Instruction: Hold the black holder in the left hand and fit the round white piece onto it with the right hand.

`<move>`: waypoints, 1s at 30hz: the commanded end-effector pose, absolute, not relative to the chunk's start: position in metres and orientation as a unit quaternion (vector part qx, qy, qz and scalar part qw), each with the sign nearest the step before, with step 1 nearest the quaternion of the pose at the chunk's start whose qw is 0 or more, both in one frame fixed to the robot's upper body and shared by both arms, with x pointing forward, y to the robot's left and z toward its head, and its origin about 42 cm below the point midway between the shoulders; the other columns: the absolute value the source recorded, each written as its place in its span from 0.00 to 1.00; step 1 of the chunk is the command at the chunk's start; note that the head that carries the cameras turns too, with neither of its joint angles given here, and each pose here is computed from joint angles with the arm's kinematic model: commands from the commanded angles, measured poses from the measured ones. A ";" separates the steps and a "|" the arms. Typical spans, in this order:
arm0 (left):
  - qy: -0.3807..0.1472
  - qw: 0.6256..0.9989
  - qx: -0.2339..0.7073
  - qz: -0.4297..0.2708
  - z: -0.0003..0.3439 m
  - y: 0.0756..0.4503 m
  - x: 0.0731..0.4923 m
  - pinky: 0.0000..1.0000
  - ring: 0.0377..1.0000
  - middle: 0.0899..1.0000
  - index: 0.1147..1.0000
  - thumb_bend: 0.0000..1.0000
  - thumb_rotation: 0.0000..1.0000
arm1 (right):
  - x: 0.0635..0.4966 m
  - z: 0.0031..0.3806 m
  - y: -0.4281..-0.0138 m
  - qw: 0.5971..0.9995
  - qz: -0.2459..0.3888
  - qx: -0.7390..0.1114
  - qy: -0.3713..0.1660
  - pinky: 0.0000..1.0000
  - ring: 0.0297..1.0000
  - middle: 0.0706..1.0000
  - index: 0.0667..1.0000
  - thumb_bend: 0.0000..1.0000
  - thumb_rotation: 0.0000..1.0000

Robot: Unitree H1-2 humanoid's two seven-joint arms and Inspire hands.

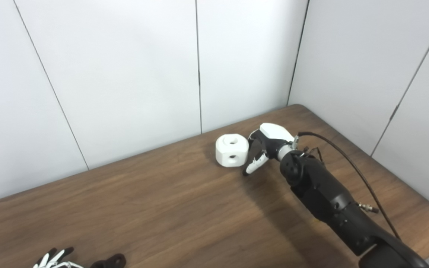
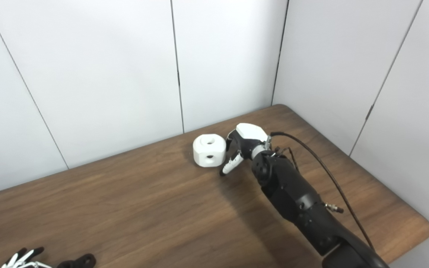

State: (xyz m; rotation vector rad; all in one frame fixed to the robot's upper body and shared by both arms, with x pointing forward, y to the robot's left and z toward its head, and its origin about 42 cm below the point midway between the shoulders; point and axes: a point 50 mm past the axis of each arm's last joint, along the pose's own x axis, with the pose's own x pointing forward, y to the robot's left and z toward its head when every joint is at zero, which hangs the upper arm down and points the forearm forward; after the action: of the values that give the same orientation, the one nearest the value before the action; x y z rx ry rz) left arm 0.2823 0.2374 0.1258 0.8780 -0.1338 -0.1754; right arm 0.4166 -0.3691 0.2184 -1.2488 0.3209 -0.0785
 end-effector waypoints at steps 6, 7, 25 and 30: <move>-0.069 0.895 0.434 -0.078 0.132 0.244 0.283 1.00 0.98 0.87 0.41 0.52 0.04 | 0.417 0.261 -0.371 0.803 -0.045 -0.580 0.130 0.97 1.00 1.00 0.94 1.00 0.48; -0.068 0.896 0.432 -0.078 0.132 0.244 0.283 1.00 0.98 0.87 0.41 0.52 0.04 | 0.417 0.262 -0.370 0.803 -0.045 -0.580 0.130 0.97 1.00 1.00 0.97 1.00 0.48; -0.071 0.895 0.433 -0.077 0.132 0.241 0.281 1.00 0.98 0.87 0.41 0.52 0.04 | 0.421 0.275 -0.371 0.804 -0.055 -0.583 0.109 0.98 1.00 1.00 0.95 1.00 0.43; -0.071 0.896 0.432 -0.074 0.132 0.241 0.279 1.00 0.97 0.87 0.41 0.52 0.04 | 0.423 0.283 -0.367 0.807 -0.039 -0.580 0.098 0.98 1.00 1.00 0.91 1.00 0.38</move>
State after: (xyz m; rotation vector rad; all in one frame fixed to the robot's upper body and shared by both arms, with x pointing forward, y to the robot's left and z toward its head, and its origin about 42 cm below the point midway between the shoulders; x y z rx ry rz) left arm 0.2812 0.2374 0.1260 0.8777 -0.1323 -0.1735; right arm 0.4139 -0.3657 0.2417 -1.2141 0.3147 -0.0308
